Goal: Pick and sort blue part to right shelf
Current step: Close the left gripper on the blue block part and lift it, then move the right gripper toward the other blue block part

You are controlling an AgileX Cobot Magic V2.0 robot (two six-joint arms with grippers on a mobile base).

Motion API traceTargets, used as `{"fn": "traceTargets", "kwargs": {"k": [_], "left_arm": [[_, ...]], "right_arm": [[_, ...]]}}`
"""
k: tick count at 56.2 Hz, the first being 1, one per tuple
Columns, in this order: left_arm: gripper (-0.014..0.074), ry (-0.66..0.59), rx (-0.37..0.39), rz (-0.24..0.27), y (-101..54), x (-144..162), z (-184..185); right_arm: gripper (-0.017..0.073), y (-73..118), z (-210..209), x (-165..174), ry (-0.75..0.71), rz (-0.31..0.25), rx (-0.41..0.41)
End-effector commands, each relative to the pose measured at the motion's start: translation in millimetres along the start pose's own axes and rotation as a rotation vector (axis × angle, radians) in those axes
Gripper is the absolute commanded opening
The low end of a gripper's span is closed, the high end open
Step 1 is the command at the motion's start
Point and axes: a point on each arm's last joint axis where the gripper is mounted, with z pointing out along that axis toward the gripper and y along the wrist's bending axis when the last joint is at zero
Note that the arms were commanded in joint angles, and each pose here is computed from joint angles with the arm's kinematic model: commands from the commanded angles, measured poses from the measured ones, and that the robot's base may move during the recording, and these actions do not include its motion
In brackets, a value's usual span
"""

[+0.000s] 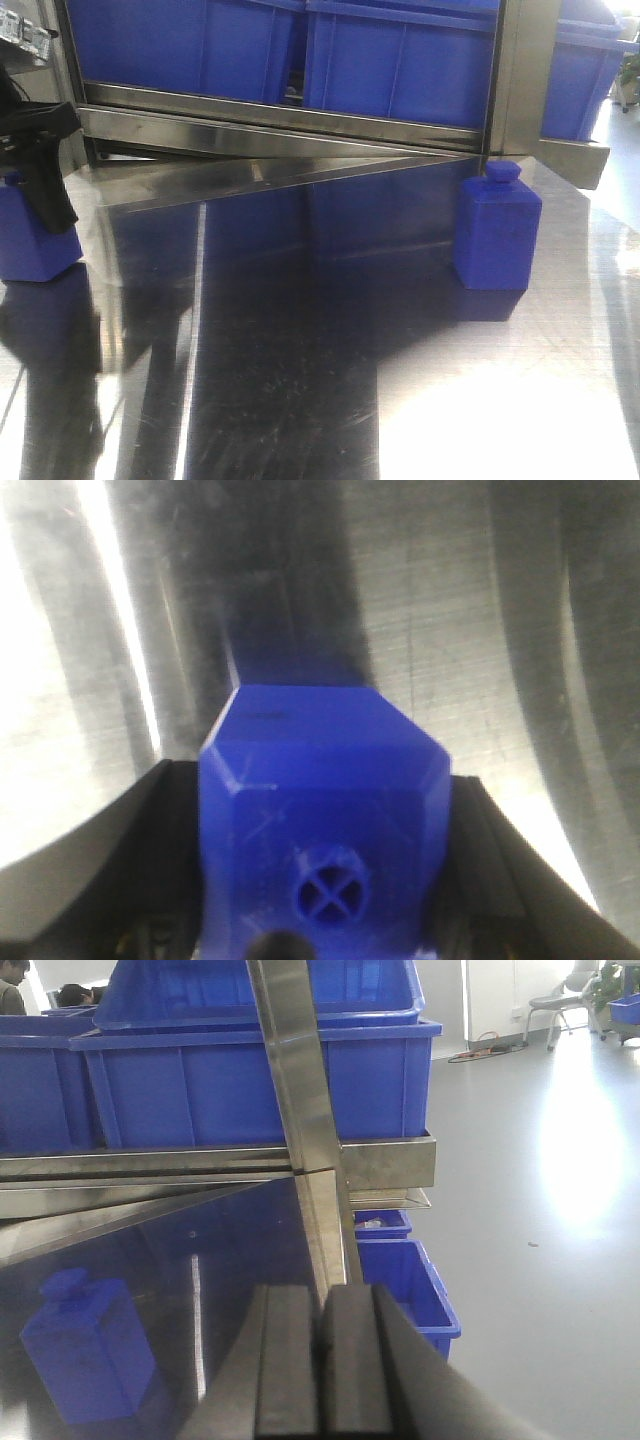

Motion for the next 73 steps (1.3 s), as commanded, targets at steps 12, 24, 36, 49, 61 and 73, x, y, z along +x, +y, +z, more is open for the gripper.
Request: {"fn": "traceTargets", "kwargs": {"k": [12, 24, 36, 49, 61, 73], "left_arm": [[0.0244, -0.191, 0.01, 0.029, -13.4, -11, -61], [0.0244, -0.418, -0.003, 0.058, -24.5, 5, -124], [0.0244, -0.623, -0.018, 0.071, -31.5, 43, -165], [0.0244, -0.727, -0.032, 0.062, -30.7, 92, -164], [0.0244, -0.831, -0.047, 0.056, -28.7, 128, -159], [0.0244, -0.978, -0.063, 0.055, -27.2, 156, -160]], "right_arm": [[0.0058, 3.6, -2, -10, -0.098, -0.011, -0.033], [0.0058, 3.8, -2, -11, -0.101, -0.011, -0.035], [0.0058, 4.2, -2, -11, -0.111, -0.011, -0.039], [0.0058, 8.5, -5, -32, -0.153, -0.021, -0.043], [0.0058, 14.5, -11, -68, -0.101, -0.058, -0.02], [0.0058, 31.4, 8, -119, 0.114, -0.184, -0.089]]}}
